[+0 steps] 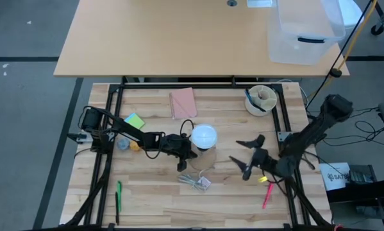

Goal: Screw lightbulb
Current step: Remove the lightbulb from the lamp

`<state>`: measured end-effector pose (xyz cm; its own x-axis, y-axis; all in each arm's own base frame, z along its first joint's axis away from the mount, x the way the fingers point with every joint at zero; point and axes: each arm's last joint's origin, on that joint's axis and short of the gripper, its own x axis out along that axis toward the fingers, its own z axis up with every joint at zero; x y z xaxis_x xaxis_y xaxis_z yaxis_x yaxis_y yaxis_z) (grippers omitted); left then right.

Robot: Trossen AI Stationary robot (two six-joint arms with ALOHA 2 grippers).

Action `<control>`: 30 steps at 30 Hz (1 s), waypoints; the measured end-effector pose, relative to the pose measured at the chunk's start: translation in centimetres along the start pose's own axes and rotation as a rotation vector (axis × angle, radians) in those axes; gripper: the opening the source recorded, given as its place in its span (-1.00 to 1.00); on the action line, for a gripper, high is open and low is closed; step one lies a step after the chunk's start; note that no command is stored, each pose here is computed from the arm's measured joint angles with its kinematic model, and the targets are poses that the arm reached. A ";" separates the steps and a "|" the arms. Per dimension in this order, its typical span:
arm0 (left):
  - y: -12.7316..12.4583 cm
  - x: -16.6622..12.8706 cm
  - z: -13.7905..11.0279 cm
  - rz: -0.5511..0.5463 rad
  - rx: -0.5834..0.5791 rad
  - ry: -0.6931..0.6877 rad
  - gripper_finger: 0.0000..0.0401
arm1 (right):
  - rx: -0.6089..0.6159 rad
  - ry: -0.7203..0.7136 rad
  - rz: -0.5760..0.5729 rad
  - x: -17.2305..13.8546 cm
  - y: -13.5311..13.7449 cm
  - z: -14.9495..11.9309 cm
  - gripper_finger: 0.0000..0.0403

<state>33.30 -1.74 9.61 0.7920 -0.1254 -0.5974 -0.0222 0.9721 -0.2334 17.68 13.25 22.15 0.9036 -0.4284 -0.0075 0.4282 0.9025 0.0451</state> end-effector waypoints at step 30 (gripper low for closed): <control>0.2 0.0 0.1 0.029 -0.008 -0.023 -1.00 | -0.031 -0.141 -0.235 12.9 6.9 0.1 0.37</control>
<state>33.39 -1.55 9.66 0.8046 -0.0927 -0.5866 -0.0500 0.9737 -0.2224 32.31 13.97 22.47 0.7696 -0.6261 0.1255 0.6281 0.7776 0.0282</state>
